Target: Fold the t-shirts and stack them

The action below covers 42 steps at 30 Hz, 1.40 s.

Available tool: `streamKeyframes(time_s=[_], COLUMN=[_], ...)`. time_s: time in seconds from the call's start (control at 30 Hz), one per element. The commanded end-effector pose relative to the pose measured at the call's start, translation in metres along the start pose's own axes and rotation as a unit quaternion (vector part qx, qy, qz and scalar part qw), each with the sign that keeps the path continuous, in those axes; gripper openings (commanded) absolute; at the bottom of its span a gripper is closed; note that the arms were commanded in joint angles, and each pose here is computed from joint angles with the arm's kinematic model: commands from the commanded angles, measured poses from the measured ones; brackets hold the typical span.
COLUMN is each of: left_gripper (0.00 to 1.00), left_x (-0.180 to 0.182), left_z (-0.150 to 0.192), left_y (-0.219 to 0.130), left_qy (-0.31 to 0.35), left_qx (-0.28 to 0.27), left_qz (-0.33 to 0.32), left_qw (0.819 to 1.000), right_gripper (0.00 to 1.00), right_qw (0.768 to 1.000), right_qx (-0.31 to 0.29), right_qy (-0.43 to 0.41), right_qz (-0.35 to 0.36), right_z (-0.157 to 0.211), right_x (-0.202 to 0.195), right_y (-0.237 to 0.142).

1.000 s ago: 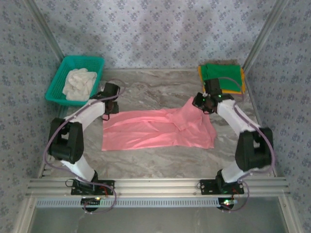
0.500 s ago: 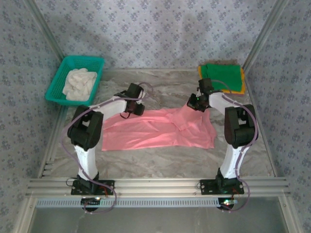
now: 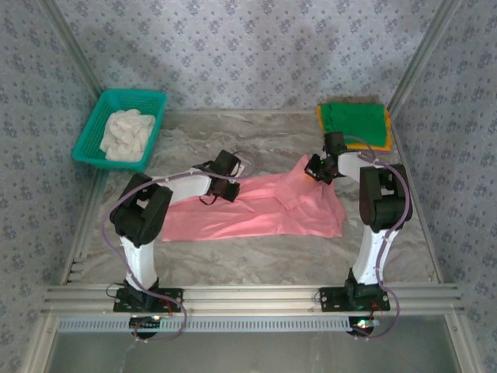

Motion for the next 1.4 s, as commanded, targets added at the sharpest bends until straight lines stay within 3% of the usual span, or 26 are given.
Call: streamKeyframes(time_s=[0.0, 0.23, 0.43, 0.53, 0.7, 0.93, 1.2, 1.37], left_gripper=[0.19, 0.23, 0.31, 0.31, 0.3, 0.28, 0.28, 0.27], left_x=[0.002, 0.038, 0.075, 0.103, 0.135, 0.144, 0.137, 0.126], left_z=[0.018, 0.013, -0.016, -0.011, 0.019, 0.069, 0.147, 0.188], left_y=[-0.017, -0.039, -0.063, -0.059, -0.046, -0.043, -0.058, -0.083], left_qy=[-0.015, -0.048, -0.114, -0.165, -0.219, -0.28, -0.414, -0.464], left_qx=[0.014, -0.012, -0.068, -0.052, -0.008, 0.036, 0.119, 0.121], left_qz=[-0.022, -0.097, -0.093, -0.096, -0.121, -0.131, -0.13, -0.13], left_qw=[1.0, 0.994, 0.987, 0.98, 0.968, 0.95, 0.893, 0.868], right_gripper=[0.0, 0.0, 0.0, 0.0, 0.0, 0.0, 0.0, 0.0], right_qw=[1.0, 1.0, 1.0, 1.0, 0.999, 1.0, 1.0, 0.999], right_qx=[0.002, 0.001, -0.011, -0.024, -0.03, 0.005, -0.003, -0.017], right_qy=[0.011, 0.012, -0.001, -0.012, -0.041, -0.015, 0.023, 0.004], right_qz=[0.001, 0.014, 0.01, 0.009, 0.018, 0.015, 0.003, -0.043], right_z=[-0.002, -0.008, -0.009, -0.007, 0.004, 0.022, 0.012, -0.016], right_x=[-0.004, -0.009, 0.005, 0.015, 0.037, 0.036, 0.043, 0.081], right_y=[0.004, 0.005, -0.01, -0.025, -0.035, 0.006, 0.037, 0.064])
Point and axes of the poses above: each hand's point on the last joint's axis, 136 mm out from that joint toward the fingers, its own y axis out along the fingers, its own x axis along the line the jaws close on, z = x × y, the point moved 3 cm from there along -y, back along the fingers, and after that the axes turned 8 degrees about -y, right-handed, at the moved point
